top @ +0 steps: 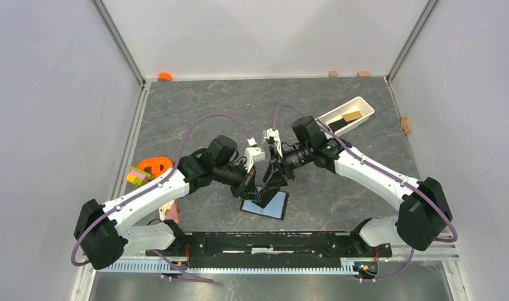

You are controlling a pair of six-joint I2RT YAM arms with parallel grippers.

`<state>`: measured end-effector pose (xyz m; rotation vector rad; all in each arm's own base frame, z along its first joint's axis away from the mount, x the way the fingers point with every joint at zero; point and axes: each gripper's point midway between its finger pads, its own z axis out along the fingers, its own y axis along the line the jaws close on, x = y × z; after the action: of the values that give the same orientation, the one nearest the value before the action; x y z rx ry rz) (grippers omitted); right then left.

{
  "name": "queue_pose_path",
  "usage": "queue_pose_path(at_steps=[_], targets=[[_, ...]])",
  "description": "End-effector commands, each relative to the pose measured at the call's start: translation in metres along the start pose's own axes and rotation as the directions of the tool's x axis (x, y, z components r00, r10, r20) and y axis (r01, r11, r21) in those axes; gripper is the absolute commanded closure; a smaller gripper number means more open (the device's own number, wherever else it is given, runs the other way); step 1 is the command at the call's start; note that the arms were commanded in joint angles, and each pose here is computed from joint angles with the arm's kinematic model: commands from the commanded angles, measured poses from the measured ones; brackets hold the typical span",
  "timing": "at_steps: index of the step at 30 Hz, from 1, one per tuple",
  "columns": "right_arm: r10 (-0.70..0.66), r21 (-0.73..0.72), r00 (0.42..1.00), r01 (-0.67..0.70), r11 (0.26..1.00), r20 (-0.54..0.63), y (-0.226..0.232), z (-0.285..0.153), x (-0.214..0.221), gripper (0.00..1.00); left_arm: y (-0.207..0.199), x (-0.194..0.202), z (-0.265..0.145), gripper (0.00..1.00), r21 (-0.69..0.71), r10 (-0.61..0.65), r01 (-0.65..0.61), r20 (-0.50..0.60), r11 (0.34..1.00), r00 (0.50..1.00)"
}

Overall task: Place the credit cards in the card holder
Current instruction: Pick up the credit card from the storage box.

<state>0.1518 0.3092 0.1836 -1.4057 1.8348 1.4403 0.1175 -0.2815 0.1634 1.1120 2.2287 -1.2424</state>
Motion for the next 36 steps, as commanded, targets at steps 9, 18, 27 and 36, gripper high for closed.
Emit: queue_pose_path(at_steps=[9, 18, 27, 36], targets=[[-0.001, 0.217, 0.948, -0.072, 0.973, 0.317, -0.012, -0.062, -0.052, 0.13, -0.019, -0.053, -0.021, 0.98, -0.036, -0.018, 0.029, 0.266, 0.999, 0.964], [0.001, 0.176, 0.847, -0.112, 0.978, 0.531, 0.010, -0.083, -0.068, 0.14, -0.030, -0.105, -0.038, 0.98, 0.076, -0.158, 0.140, 0.574, 0.987, 0.803], [0.061, 0.056, 0.750, -0.130, 0.990, 0.658, 0.029, -0.084, -0.064, 0.30, -0.035, -0.109, -0.037, 0.98, 0.158, -0.212, 0.145, 0.613, 0.977, 0.761], [0.112, 0.006, 0.755, -0.152, 0.988, 0.646, 0.029, -0.071, -0.063, 0.64, -0.037, -0.101, -0.024, 0.98, 0.212, -0.252, 0.158, 0.559, 0.964, 0.790]])
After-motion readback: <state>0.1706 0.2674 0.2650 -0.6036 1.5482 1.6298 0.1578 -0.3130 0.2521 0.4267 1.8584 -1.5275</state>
